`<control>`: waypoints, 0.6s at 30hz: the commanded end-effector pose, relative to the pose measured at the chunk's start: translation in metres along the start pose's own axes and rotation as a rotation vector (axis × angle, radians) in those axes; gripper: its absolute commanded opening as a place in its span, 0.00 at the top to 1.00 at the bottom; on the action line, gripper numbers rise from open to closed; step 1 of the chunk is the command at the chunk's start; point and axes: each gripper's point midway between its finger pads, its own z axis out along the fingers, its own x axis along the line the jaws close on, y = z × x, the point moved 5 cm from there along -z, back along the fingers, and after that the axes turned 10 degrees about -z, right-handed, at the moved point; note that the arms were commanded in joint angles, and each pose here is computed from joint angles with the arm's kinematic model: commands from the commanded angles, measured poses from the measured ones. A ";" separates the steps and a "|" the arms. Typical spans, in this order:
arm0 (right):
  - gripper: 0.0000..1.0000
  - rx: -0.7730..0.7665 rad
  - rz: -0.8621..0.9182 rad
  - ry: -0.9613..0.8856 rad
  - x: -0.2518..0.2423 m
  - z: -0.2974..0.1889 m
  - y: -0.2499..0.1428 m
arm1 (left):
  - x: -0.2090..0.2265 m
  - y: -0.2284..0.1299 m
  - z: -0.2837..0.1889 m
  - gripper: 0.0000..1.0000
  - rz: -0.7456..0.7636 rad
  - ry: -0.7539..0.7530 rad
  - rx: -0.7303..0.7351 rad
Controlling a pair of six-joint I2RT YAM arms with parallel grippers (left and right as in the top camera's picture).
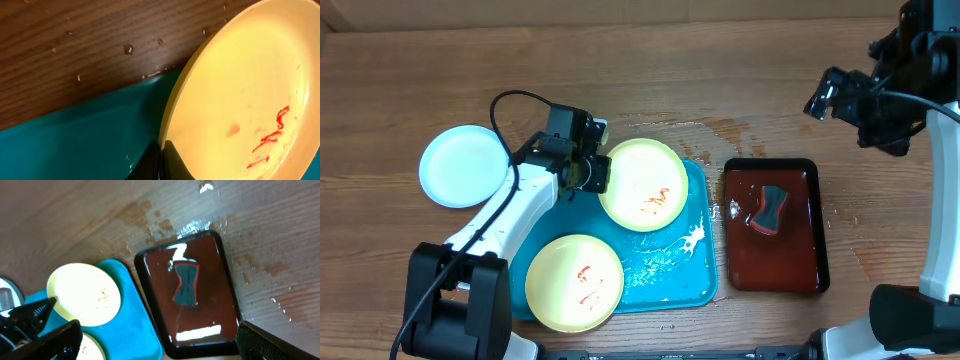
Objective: Clean dirty plates on tray and stack at the side
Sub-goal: 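Slide the yellow plate with the left gripper toward the teal tray center, then lower the right gripper onto the sponge in the dark tray and grasp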
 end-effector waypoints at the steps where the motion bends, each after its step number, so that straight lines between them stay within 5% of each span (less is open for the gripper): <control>1: 0.00 0.058 0.003 -0.018 -0.005 0.018 -0.005 | -0.011 0.001 -0.001 0.96 0.072 -0.046 0.012; 8: 0.01 0.144 0.020 -0.031 -0.013 0.051 -0.015 | -0.012 -0.008 -0.001 0.95 0.076 -0.058 0.055; 15: 0.01 0.158 0.022 -0.034 -0.014 0.058 -0.017 | -0.012 -0.021 -0.002 0.84 0.102 -0.073 0.123; 18: 0.01 0.159 0.022 -0.034 -0.014 0.058 -0.017 | -0.011 -0.025 -0.003 0.71 0.110 -0.070 0.142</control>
